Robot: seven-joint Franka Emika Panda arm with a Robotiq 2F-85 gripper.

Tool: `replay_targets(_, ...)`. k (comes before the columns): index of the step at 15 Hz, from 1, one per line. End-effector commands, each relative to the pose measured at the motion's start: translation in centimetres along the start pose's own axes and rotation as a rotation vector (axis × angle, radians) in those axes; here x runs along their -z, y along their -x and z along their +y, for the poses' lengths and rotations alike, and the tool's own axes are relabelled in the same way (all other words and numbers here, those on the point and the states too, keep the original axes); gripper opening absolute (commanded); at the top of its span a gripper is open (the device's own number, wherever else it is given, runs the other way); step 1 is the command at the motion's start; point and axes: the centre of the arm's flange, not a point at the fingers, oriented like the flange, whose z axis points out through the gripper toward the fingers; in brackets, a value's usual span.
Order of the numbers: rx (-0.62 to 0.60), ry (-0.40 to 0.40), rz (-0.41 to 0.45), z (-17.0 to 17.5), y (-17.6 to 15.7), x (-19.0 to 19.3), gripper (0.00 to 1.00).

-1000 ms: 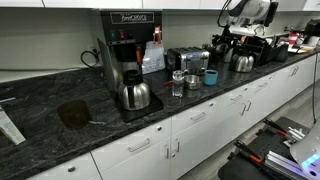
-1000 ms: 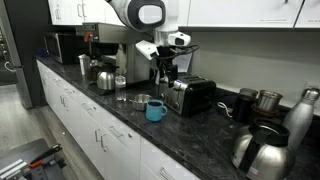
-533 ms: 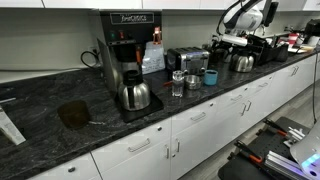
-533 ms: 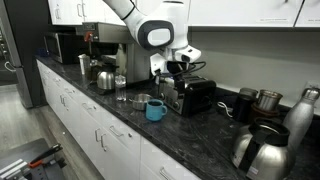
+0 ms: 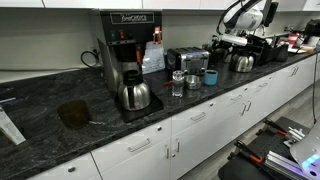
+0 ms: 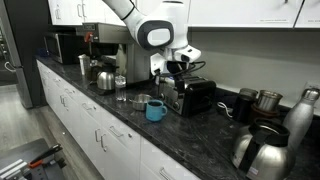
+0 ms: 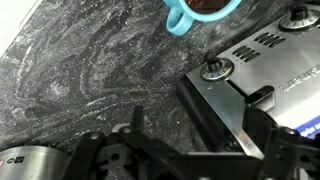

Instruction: Move the blue cup slightly to the left

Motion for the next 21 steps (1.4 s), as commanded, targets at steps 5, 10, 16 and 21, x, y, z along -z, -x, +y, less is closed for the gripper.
replay_targets(5,-0.101,0.055,-0.068,1.4,1.9,-2.7,1.00)
replay_targets(10,-0.167,0.065,-0.086,2.0,2.7,-4.6,1.00)
replay_targets(16,-0.191,0.068,-0.084,2.1,2.8,-4.9,1.00)
replay_targets(21,-0.193,0.072,-0.081,2.0,3.3,-5.2,1.00)
